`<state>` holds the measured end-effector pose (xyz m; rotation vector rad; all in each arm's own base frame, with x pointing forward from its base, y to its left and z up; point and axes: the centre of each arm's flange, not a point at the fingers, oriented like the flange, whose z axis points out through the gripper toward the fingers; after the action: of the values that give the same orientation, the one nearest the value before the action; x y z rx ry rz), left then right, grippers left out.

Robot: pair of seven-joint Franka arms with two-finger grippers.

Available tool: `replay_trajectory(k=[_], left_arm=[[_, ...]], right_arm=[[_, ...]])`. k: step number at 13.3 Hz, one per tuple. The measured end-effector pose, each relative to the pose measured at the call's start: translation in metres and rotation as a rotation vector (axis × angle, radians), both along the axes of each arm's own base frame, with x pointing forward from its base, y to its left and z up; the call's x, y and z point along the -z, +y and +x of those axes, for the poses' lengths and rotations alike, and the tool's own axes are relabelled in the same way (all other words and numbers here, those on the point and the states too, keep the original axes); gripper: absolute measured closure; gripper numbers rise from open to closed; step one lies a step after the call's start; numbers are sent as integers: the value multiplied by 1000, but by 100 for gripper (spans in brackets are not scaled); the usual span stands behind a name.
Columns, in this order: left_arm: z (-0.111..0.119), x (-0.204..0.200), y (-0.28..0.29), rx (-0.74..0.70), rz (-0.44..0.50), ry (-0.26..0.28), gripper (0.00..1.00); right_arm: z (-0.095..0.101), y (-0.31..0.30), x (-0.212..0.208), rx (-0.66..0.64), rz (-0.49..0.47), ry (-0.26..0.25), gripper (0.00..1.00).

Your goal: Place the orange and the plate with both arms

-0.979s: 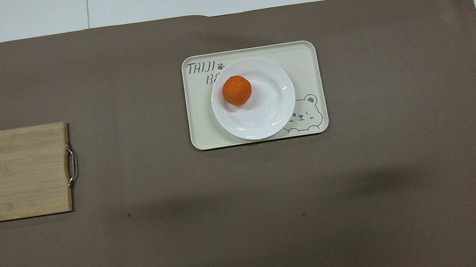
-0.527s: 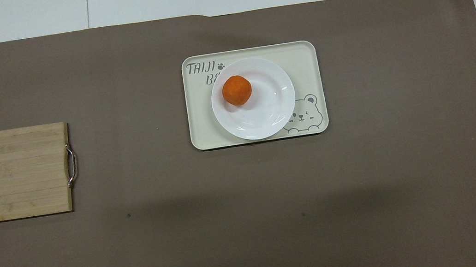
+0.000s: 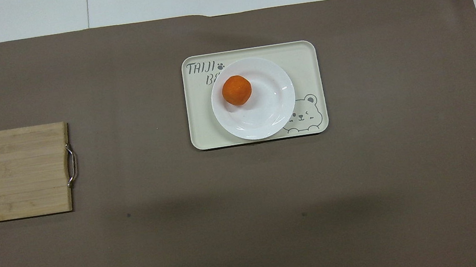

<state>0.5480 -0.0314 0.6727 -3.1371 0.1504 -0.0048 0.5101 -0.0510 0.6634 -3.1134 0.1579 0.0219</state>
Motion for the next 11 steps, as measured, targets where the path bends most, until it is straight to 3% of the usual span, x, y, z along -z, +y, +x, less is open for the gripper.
replay_trajectory(k=[2, 8, 11], left_arm=[[-1, -1, 0, -6, 0, 2, 0], [-16, -11, 1, -14, 2, 27, 0], [-16, -10, 1, -14, 2, 30, 0]], right_arm=[[-4, 9, -2, 22, 11, 9, 0], [-17, 10, 4, -27, -38, -38, 0], [-18, 9, -1, -41, -47, -11, 0]])
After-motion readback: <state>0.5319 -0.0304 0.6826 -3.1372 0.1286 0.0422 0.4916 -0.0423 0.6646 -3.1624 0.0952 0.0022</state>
